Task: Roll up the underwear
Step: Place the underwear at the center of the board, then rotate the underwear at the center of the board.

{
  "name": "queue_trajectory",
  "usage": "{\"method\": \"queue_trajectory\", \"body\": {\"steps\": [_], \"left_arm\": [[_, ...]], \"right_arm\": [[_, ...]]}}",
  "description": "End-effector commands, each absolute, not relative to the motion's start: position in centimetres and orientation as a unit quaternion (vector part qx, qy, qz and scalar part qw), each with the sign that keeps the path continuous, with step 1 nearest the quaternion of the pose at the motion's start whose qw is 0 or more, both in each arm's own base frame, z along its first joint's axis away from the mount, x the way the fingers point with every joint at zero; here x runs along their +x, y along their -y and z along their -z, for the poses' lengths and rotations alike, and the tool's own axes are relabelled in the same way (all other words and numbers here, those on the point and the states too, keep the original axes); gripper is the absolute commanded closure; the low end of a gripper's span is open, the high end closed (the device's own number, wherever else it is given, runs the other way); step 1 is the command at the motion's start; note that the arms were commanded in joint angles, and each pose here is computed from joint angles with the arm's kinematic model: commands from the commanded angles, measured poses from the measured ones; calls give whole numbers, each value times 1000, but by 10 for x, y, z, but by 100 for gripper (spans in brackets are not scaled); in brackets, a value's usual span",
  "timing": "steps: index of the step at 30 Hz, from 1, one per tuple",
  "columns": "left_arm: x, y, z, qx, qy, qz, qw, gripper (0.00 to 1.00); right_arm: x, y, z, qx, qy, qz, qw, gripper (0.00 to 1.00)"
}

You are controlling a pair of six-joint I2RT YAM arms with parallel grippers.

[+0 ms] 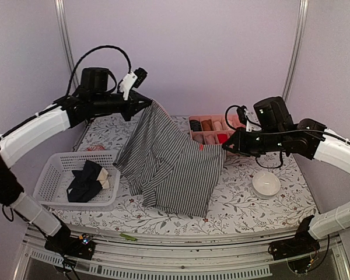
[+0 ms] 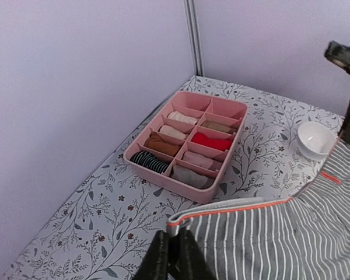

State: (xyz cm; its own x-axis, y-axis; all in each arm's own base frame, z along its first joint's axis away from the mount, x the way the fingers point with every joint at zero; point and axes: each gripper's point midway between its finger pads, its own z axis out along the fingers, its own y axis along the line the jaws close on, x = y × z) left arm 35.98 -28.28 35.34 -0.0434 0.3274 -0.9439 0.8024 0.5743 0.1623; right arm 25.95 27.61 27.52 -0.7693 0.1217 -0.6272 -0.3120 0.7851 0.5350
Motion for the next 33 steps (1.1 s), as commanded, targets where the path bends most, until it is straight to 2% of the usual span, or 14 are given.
{"method": "queue_trajectory", "body": {"steps": [1,2,3,4,6,10,13,15,21,27,33], "left_arm": [[435,314,-280,414,-746,169,494,65],[454,315,-264,410,-764,145,477,46],[471,309,-246,401,-789,110,452,33],[487,301,-222,394,-813,76,423,29],[501,282,-204,381,-835,51,393,26],[483,256,-192,386,-843,55,370,21],[456,248,-198,399,-839,71,363,22],[442,246,-199,403,-838,82,358,24],[406,251,-197,432,-829,145,324,27],[377,268,-187,457,-817,215,278,32],[342,298,-147,504,-807,222,210,40]], "right_arm": [[259,-218,-171,95,-945,-198,242,55],[256,-205,-158,111,-949,-178,234,46],[256,-194,-152,125,-950,-160,237,38],[256,-186,-149,133,-949,-151,243,32],[263,-182,-152,130,-946,-153,253,31],[277,-231,-146,20,-947,-216,238,37],[279,-285,-129,-81,-938,-281,188,48],[281,-315,-119,-128,-930,-301,169,52],[285,-380,-81,-259,-911,-296,123,65],[277,-362,-33,-269,-929,-241,82,75],[224,-310,11,-228,-951,-210,9,79]]}}
